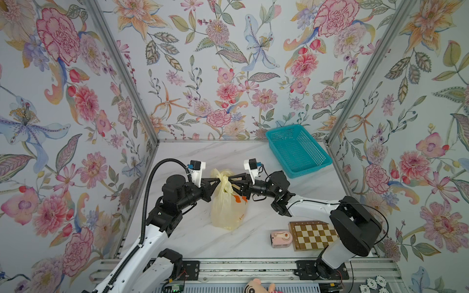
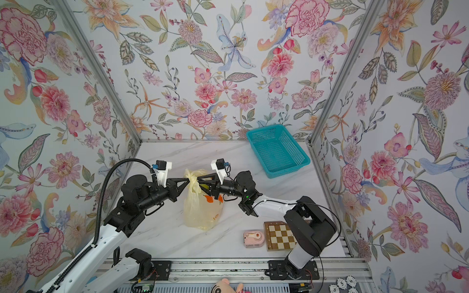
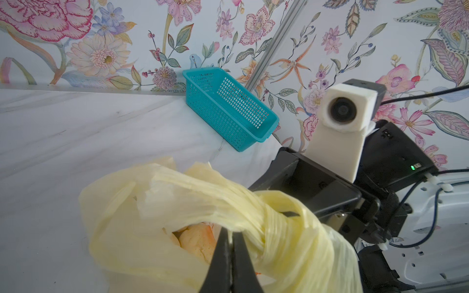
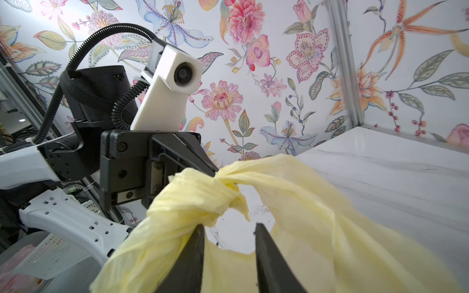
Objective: Place the pears into plastic bags & tie knots
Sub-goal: Tie the plastic bag at the center of the board.
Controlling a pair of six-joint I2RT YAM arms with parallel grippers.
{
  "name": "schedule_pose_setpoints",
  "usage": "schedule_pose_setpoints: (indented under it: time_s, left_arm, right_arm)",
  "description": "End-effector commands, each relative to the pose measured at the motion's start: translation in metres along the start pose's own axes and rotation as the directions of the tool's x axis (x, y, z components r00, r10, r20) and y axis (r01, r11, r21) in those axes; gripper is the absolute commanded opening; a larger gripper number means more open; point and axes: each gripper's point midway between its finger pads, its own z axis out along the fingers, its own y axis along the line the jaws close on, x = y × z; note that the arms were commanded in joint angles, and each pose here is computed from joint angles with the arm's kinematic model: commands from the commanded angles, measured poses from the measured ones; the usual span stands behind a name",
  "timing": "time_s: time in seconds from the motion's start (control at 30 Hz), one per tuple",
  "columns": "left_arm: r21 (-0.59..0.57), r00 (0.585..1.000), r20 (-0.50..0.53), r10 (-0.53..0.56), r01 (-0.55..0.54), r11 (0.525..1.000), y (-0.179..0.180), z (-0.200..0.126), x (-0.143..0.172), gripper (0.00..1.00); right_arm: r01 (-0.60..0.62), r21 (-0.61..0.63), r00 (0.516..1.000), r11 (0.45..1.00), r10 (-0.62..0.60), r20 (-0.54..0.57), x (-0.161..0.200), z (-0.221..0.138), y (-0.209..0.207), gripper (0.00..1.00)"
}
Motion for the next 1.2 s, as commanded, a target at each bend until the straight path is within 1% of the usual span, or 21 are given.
schedule_pose_setpoints:
  time_s: [0.0,0.1,0.17,0.3,0.4,0.6,0.77,0.97,1.03,1.07,1.17]
  left_arm:
    - [0.021,1.0,-0.003,0.019,-0.019,1.0,-0.002,0.001,0.002,0.0]
    - [0.024,1.0,-0.004,0.016,-0.016,1.0,-0.002,0.002,0.003,0.0]
    - [0.022,1.0,-0.004,0.017,-0.017,1.0,-0.001,0.002,0.003,0.0]
    - [0.022,1.0,-0.015,0.017,-0.017,1.0,0.0,0.003,0.004,0.0]
    - [0.025,1.0,-0.017,0.017,-0.016,1.0,0.0,0.004,0.005,0.0]
    - [0.026,1.0,-0.021,0.019,-0.018,1.0,0.0,0.004,0.006,0.0]
    - [0.025,1.0,-0.02,0.02,-0.02,0.999,0.0,0.004,0.006,0.0]
    - [0.023,1.0,-0.022,0.022,-0.021,1.0,0.001,0.005,0.006,0.0]
    - [0.021,1.0,-0.021,0.022,-0.021,1.0,0.001,0.005,0.006,0.0]
    - [0.022,1.0,-0.022,0.021,-0.021,1.0,0.002,0.005,0.007,0.0]
    - [0.02,0.999,-0.023,0.022,-0.021,1.0,0.002,0.005,0.007,0.0]
  right_arm:
    - [0.059,0.092,0.997,0.994,-0.054,-0.057,0.008,-0.019,-0.004,0.39]
    - [0.094,0.122,0.988,0.988,-0.078,-0.133,0.023,-0.032,0.003,0.41]
    - [0.134,0.119,0.978,0.984,-0.111,-0.177,0.032,-0.037,0.011,0.43]
    - [0.221,0.134,0.956,0.966,-0.187,-0.227,0.035,-0.036,0.021,0.47]
    - [0.261,0.118,0.948,0.958,-0.231,-0.218,0.03,-0.03,0.028,0.49]
    - [0.28,0.138,0.952,0.95,-0.255,-0.172,0.008,-0.016,0.027,0.49]
    - [0.293,0.116,0.949,0.949,-0.275,-0.152,-0.004,-0.006,0.03,0.48]
    - [0.309,0.086,0.941,0.947,-0.29,-0.175,-0.003,-0.002,0.033,0.33]
    - [0.313,0.084,0.939,0.946,-0.295,-0.176,-0.001,-0.003,0.034,0.24]
    - [0.315,0.084,0.939,0.945,-0.298,-0.173,-0.002,-0.003,0.034,0.21]
    - [0.319,0.083,0.938,0.944,-0.302,-0.172,-0.005,-0.004,0.036,0.04]
